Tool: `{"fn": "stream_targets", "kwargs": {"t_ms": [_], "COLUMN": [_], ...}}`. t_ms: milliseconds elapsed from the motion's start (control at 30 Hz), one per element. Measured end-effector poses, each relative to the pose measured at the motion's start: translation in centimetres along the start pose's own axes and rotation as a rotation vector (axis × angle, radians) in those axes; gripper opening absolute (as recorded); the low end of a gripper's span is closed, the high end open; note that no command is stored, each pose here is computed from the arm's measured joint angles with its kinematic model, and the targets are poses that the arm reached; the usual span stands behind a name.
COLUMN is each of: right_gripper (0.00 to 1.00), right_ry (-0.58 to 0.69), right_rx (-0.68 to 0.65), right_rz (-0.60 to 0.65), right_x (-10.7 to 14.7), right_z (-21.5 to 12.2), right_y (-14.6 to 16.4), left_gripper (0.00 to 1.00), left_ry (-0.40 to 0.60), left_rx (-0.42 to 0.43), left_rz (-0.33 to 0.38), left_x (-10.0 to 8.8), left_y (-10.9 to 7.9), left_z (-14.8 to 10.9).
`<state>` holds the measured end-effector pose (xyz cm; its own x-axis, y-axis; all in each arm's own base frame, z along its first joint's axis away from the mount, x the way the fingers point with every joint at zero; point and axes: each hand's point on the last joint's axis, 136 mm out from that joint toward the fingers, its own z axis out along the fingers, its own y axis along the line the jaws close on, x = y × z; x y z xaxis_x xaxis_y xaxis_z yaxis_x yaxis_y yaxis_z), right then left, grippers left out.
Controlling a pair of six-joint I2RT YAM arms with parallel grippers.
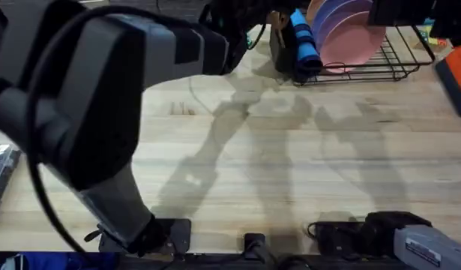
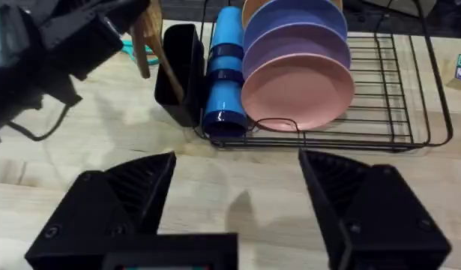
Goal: Pick up the spoon on the table one by one and put them onto the rack
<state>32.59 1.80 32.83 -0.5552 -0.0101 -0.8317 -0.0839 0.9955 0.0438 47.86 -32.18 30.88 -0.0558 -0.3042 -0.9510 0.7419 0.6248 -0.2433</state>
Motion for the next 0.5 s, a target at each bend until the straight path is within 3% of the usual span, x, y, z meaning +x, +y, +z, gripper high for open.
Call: {"fn": "stream_targets", "kwargs": {"t_ms": [267, 500], "right_gripper": [0.994, 0.994], "right_ry": [0.000, 0.000], "right_rx": [0.000, 0.000], "right_rz": [0.000, 0.000], "right_x": [0.0, 0.0], "right_z": [0.0, 0.0], "right_y": [0.0, 0.0], "left_gripper": [0.043, 0.043], "left_ry": [-0.033, -0.034], "left_rx": [0.010, -0.043], "left_rz": [-0.015, -0.062], "left_x": [1.5, 2.6], "left_y": [0.6, 2.0], "left_z": [0.4, 0.6]}}
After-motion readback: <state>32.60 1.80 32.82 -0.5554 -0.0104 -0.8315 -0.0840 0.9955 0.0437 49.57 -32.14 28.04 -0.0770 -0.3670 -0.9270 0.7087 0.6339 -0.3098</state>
